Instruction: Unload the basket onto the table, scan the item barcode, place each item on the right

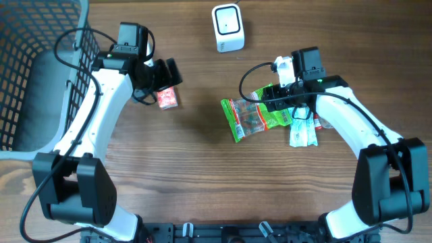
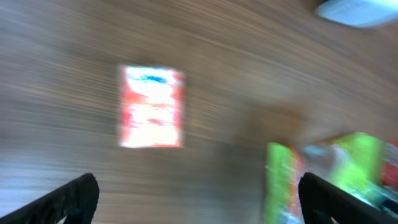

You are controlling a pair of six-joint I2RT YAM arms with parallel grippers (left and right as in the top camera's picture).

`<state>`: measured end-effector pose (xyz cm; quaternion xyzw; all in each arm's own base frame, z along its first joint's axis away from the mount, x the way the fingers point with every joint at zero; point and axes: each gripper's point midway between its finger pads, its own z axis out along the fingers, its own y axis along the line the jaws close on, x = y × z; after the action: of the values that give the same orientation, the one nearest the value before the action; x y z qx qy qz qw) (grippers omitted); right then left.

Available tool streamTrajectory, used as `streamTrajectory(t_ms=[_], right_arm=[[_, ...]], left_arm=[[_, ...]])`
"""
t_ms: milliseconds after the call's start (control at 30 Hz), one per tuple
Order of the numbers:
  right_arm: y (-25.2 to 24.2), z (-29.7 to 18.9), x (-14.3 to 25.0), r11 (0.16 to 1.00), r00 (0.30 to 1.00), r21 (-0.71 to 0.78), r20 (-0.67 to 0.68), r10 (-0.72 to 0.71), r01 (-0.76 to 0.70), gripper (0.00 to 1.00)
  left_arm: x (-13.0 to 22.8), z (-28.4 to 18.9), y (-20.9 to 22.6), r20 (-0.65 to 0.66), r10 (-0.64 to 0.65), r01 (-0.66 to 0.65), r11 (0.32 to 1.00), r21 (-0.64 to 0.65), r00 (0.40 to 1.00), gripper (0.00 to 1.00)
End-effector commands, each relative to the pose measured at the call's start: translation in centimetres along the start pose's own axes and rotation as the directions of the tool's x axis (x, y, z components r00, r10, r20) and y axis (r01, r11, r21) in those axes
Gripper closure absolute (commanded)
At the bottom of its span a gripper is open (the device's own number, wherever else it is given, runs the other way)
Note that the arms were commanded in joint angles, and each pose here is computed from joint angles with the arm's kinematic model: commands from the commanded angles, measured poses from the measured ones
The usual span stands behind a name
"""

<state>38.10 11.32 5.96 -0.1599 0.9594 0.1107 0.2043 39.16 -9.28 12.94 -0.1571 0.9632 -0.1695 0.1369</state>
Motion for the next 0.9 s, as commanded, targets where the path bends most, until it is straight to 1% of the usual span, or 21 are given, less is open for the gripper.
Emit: streamTrajectory(t_ms=[0, 100, 133, 167, 200, 233, 333, 400, 500, 667, 867], right_arm=[[0.3, 0.1, 0.2, 0.997, 1.0, -0.079, -0.001, 0.015, -0.015, 0.21], [0.3, -0.4, 0.2, 0.985, 0.998, -0.166, 0.011, 0.058, -0.055, 0.21], [0.0, -0.6, 0.2, 0.981, 0.997, -0.181, 0.011, 0.073, -0.069, 0.21], [-0.6, -0.6, 0.4, 0.981, 0.996, -0.174, 0.006, 0.089, -0.086, 0.21], [-1.0, -0.6, 0.6, 0.98, 0.995, -0.171, 0.001, 0.1, -0.098, 0.21], [-1.2, -0.5, 0.7, 0.98, 0.994, -0.169, -0.005, 0.108, -0.107, 0.21], [-0.4, 0.3, 1.0, 0.966, 0.996, -0.243, -0.016, 0.088, -0.089, 0.21], [-0.5, 0.9, 1.1, 0.965, 0.996, -0.246, -0.019, 0.088, -0.09, 0.21], [-0.2, 1.7, 1.2, 0.957, 0.996, -0.273, -0.024, 0.092, -0.095, 0.21], [-0.3, 2.4, 0.9, 0.954, 0.994, -0.282, -0.017, 0.106, -0.106, 0.21], [0.4, 2.2, 1.9, 0.938, 0.988, -0.309, -0.07, 0.141, -0.156, 0.21]], left_arm=[[2.4, 0.2, -5.1, -0.122, 0.025, 0.003, 0.976, 0.218, 0.992, 0.0], [3.2, 0.5, -6.4, -0.124, 0.062, -0.032, 0.973, 0.229, 0.99, 0.0], [2.8, 0.6, -7.0, -0.099, 0.077, -0.051, 0.968, 0.245, 0.992, 0.04], [2.4, 0.7, -7.4, -0.075, 0.086, -0.065, 0.966, 0.249, 0.993, 0.84], [2.6, 1.1, -7.6, -0.078, 0.075, -0.055, 0.971, 0.232, 0.994, 0.96], [3.0, 1.5, -7.7, -0.082, 0.071, -0.052, 0.976, 0.213, 0.994, 0.96], [5.9, 5.3, -9.0, -0.104, 0.118, -0.107, 0.988, 0.112, 0.988, 0.96], [7.5, 7.4, -10.1, -0.125, 0.157, -0.144, 0.984, 0.103, 0.98, 0.96], [9.4, 10.7, -10.9, -0.169, 0.148, -0.134, 0.987, 0.09, 0.975, 0.96], [10.2, 13.2, -11.3, -0.179, 0.169, -0.154, 0.984, 0.093, 0.969, 0.96], [10.9, 14.5, -10.8, -0.203, 0.17, -0.158, 0.984, 0.077, 0.964, 0.96]])
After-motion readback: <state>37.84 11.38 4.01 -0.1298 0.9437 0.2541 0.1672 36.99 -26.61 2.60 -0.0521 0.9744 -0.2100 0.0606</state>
